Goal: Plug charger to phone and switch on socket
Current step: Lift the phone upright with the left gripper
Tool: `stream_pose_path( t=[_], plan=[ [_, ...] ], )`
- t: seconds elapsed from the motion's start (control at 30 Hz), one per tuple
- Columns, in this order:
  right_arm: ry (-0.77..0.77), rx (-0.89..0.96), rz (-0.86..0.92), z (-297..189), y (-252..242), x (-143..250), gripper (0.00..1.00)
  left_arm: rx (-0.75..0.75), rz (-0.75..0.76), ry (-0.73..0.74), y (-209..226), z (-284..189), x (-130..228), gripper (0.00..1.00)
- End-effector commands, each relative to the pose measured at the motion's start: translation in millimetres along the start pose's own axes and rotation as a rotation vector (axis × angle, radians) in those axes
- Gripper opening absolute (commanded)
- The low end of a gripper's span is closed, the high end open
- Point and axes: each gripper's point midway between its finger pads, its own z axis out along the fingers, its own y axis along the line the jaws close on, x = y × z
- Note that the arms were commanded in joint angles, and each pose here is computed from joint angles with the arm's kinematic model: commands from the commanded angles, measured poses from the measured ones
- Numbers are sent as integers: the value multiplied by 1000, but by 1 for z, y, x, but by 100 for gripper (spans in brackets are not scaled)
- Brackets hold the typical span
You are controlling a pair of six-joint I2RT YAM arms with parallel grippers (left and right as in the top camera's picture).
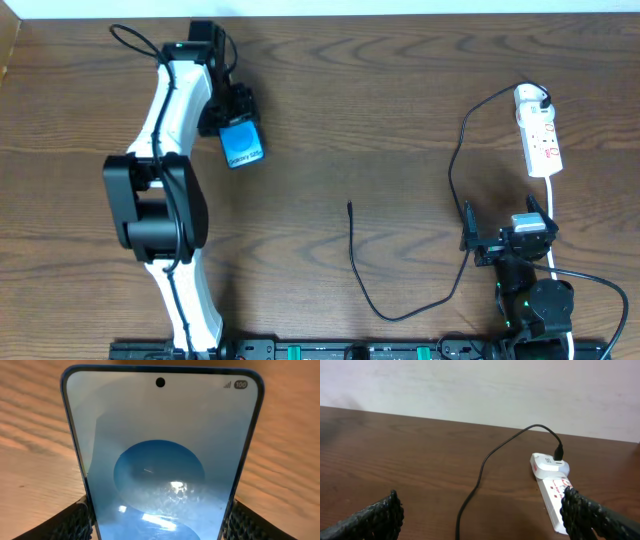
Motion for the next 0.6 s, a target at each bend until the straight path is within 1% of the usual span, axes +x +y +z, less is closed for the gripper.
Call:
stream_pose_path(
  t=[0.0,0.17,0.37,0.47,0.57],
  plan=[
    [-1,1,-6,0,0,0,99,227,-18,-2,-42,-29,-1,7],
    [-1,2,-6,0,0,0,99,480,-121,113,-84,-45,13,7],
    [-1,1,-6,0,0,0,99,681,-372,319,-117,-70,28,7],
    [-1,1,-6,0,0,0,99,784,-414,415,-132,-87,34,8],
    [-1,1,-6,0,0,0,99,893,-403,494,-144,-105,40,7]
  ],
)
